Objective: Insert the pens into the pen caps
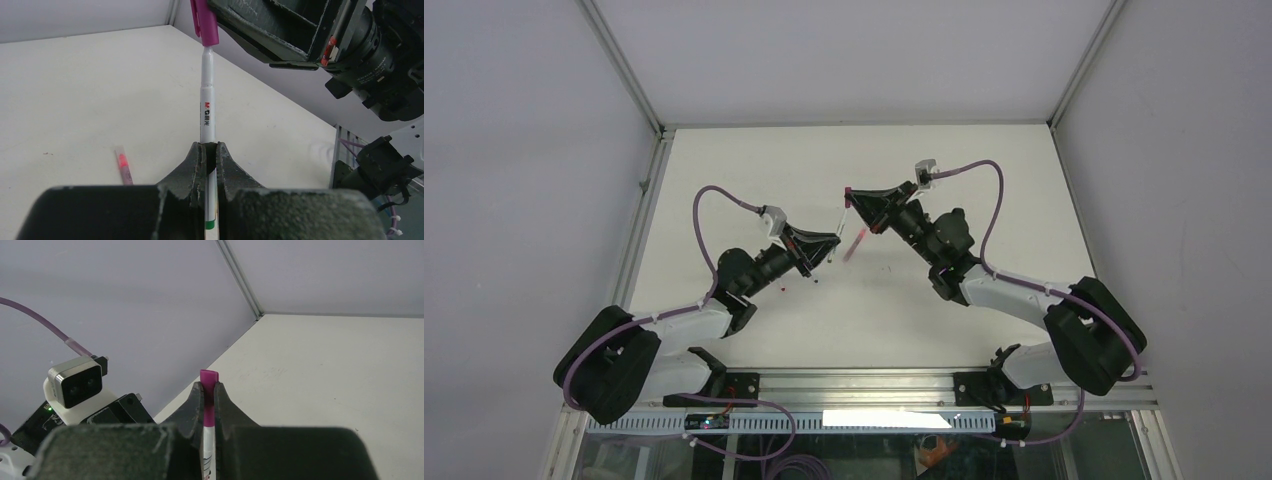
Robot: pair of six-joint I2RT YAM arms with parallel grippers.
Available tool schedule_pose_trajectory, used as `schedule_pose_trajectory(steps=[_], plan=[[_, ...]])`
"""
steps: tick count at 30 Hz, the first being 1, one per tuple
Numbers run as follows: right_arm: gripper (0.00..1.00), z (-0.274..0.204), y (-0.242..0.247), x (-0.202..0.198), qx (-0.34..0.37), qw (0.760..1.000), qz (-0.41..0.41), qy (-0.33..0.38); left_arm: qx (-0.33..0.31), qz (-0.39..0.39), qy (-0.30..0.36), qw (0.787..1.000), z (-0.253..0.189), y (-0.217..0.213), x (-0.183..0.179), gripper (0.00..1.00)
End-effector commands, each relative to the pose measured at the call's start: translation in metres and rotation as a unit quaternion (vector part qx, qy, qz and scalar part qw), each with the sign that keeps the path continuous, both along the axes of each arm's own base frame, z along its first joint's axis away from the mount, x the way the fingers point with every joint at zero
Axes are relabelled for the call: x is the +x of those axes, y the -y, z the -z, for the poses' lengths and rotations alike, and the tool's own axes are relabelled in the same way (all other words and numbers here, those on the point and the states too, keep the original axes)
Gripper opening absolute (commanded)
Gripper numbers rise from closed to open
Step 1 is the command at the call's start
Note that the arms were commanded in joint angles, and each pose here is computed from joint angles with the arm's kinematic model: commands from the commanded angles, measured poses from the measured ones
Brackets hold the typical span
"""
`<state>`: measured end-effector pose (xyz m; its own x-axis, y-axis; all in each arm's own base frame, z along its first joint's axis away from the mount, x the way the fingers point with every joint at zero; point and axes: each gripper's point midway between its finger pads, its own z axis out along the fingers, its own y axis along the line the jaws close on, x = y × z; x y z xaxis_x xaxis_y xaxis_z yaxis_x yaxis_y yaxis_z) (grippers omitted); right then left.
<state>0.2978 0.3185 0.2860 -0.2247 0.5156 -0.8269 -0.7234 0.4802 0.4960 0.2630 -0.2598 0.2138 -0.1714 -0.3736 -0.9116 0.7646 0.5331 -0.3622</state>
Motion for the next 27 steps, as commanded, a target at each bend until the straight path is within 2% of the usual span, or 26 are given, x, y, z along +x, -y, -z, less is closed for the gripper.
schedule_pose_trajectory(steps=[1, 27], plan=[[0.00, -0.008, -0.004, -0.006, 0.027, 0.999, -0.021, 0.006, -0.022, -0.006, 0.065, 0.998, -0.033, 0.000, -0.001, 0.00], [0.00, 0.021, -0.025, -0.025, 0.021, 0.998, -0.060, -0.009, -0.046, -0.036, 0.126, 0.990, -0.077, 0.000, 0.016, 0.00]])
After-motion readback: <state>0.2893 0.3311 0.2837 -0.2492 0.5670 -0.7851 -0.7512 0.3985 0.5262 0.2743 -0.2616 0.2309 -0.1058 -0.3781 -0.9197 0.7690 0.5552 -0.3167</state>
